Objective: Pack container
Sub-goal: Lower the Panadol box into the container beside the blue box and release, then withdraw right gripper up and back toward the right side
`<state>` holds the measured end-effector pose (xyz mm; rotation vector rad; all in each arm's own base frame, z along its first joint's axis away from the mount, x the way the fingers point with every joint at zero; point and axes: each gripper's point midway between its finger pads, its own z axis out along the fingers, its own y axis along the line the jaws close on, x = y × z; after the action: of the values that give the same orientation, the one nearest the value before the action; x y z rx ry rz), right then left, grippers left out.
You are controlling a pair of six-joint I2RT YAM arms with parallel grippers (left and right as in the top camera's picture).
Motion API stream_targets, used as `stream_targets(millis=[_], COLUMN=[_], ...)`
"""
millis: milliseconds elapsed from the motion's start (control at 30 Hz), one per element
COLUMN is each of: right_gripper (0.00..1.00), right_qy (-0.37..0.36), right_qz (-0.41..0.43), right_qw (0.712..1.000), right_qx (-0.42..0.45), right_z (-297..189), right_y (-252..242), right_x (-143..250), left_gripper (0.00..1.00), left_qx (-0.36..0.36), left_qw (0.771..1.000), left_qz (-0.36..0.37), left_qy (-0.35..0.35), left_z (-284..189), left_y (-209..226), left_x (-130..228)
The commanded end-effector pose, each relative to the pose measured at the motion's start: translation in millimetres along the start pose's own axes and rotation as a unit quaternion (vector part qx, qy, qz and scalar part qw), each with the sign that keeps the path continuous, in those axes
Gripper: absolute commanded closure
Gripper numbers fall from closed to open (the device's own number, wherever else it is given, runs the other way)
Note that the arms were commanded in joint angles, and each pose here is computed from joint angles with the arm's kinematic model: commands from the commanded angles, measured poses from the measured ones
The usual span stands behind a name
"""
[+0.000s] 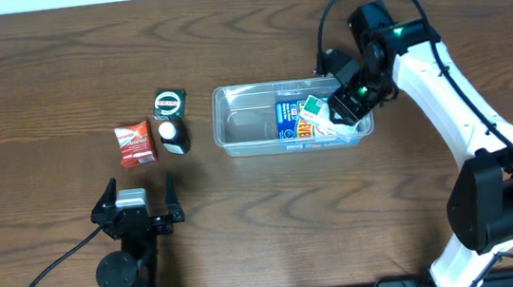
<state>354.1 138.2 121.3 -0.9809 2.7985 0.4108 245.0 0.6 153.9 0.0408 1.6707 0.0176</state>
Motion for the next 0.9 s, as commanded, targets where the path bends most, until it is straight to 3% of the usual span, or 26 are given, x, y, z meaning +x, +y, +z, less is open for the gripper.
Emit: stream_targets(millis=[0,300,700,867], right_gripper=[0.46,0.36,0.2,0.01], right_qy=[-0.04,-0.078,-0.09,-0.097], right_qz=[-0.022,-0.038,-0.003,0.023], right_qw=[0.998,0.993,0.995,0.994], right_qx=[-0.043,-0.076,-0.046,-0.037], right_z=[-15.2,-60.9,-83.3,-89.3], right_y=[25.3,52.6,20.0,-0.8], right_x=[-22.8,-43.2,-38.3,-32.0], left_gripper=[0.02,0.02,0.02,0.02], left_qx=[0.008,0.008,0.008,0.008], left_qw=[1.0,1.0,1.0,1.0], left_qz=[-0.002,-0.002,-0.002,-0.002], left_qy=[0.022,0.022,0.022,0.022], left_z=[0.7,0.7,0.7,0.7], left_y=[-2.7,-2.7,-2.7,-2.7], left_x=[14.9,14.9,14.9,14.9])
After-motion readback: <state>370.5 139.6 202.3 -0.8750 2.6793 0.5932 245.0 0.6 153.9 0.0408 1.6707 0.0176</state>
